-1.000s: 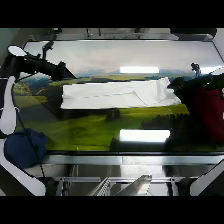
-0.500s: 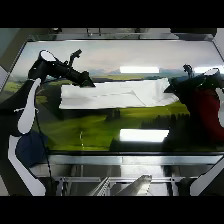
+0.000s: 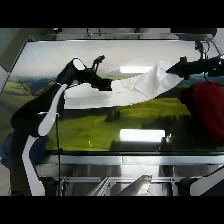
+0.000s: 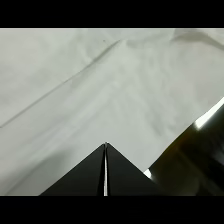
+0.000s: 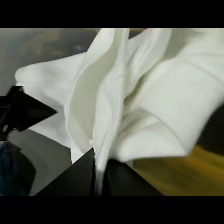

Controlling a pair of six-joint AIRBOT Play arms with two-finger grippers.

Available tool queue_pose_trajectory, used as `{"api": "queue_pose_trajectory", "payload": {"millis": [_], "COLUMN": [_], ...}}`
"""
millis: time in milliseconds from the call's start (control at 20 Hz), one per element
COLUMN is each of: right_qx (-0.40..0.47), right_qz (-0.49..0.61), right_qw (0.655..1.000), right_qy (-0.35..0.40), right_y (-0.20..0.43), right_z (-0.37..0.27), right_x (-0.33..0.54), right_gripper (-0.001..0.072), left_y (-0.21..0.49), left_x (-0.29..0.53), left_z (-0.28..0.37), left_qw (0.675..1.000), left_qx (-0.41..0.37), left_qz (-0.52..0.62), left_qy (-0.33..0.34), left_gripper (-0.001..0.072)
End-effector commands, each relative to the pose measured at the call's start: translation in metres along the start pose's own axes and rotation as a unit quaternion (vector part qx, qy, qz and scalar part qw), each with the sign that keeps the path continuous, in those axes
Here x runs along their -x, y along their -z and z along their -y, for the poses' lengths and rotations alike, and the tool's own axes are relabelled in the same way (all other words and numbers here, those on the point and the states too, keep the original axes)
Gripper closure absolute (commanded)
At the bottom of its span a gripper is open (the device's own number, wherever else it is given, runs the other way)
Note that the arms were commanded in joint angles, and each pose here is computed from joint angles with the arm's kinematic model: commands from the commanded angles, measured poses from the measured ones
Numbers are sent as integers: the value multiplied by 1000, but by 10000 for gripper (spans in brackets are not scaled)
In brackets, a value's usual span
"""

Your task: Fold the shirts.

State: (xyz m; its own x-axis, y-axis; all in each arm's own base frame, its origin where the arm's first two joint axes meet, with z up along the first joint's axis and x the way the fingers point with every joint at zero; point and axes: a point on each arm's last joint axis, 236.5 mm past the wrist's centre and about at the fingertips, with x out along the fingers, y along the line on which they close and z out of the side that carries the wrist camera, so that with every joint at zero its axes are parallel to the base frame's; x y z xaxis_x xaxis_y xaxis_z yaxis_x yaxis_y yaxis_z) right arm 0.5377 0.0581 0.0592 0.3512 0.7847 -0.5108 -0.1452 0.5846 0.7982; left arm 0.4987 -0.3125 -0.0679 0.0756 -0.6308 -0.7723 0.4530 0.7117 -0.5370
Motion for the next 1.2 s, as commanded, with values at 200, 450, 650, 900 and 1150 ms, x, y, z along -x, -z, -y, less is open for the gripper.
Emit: {"api": "queue_pose_trajectory", "payload": {"millis": [200, 450, 650, 900, 1150], "right_qx": [46, 66, 64, 45, 44], "right_qz": [-25, -27, -53, -63, 30], "right_qw": [997, 988, 986, 986, 985], "right_qy": [-52, -136, -143, -144, -161], "right_y": [22, 37, 58, 81, 98], "right_z": [-117, -206, -225, -231, -267], "right_x": [2, -33, -81, -160, -267], "right_gripper": [696, 695, 696, 695, 694], "left_y": [4, 19, 25, 12, 19], "left_x": [-74, -77, 7, 221, 377], "left_z": [48, 53, 51, 12, -31], "left_qw": [999, 999, 997, 999, 978], "left_qx": [-32, -29, -24, 11, 85], "left_qz": [1, -24, -67, 16, 175], "left_qy": [-6, 0, 11, -27, -79], "left_gripper": [700, 699, 700, 701, 700]}}
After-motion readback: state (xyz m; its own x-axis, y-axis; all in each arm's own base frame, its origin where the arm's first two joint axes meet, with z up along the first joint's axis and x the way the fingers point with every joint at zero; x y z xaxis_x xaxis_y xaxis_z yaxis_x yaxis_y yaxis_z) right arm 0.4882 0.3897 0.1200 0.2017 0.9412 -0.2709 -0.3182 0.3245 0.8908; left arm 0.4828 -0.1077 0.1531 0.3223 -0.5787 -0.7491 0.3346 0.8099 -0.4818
